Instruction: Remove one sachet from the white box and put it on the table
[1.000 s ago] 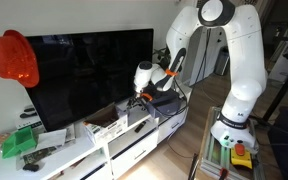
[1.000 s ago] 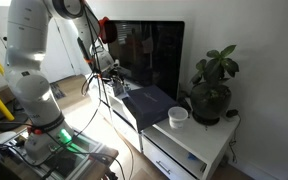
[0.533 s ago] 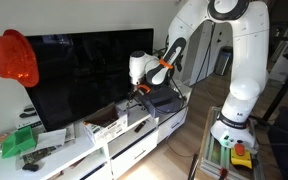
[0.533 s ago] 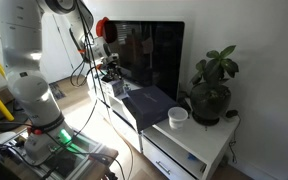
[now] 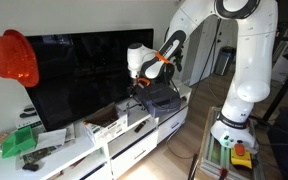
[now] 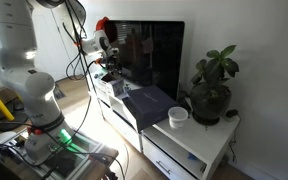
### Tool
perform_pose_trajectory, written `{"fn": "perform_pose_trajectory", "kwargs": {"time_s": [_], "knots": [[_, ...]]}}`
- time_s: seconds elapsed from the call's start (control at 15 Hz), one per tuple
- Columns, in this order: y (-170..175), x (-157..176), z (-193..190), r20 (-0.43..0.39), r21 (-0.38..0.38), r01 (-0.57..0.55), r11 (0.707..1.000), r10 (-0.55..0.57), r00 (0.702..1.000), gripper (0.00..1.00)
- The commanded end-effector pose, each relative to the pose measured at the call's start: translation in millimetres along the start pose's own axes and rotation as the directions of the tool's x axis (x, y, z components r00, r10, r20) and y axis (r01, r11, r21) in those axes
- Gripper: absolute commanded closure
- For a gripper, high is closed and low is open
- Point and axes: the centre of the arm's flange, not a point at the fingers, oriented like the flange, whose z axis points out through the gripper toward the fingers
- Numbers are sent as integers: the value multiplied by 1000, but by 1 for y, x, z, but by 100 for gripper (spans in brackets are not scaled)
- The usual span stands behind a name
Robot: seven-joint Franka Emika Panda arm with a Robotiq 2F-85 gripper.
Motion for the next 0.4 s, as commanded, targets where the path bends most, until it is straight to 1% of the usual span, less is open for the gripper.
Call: {"fn": "perform_pose_trajectory", "kwargs": {"time_s": [0.0,0.33], "knots": [[-1,0,0,3,0,5,1000,-5,1000,0],[0,-1,0,6,-2,10,1000,-10,1000,0]]}}
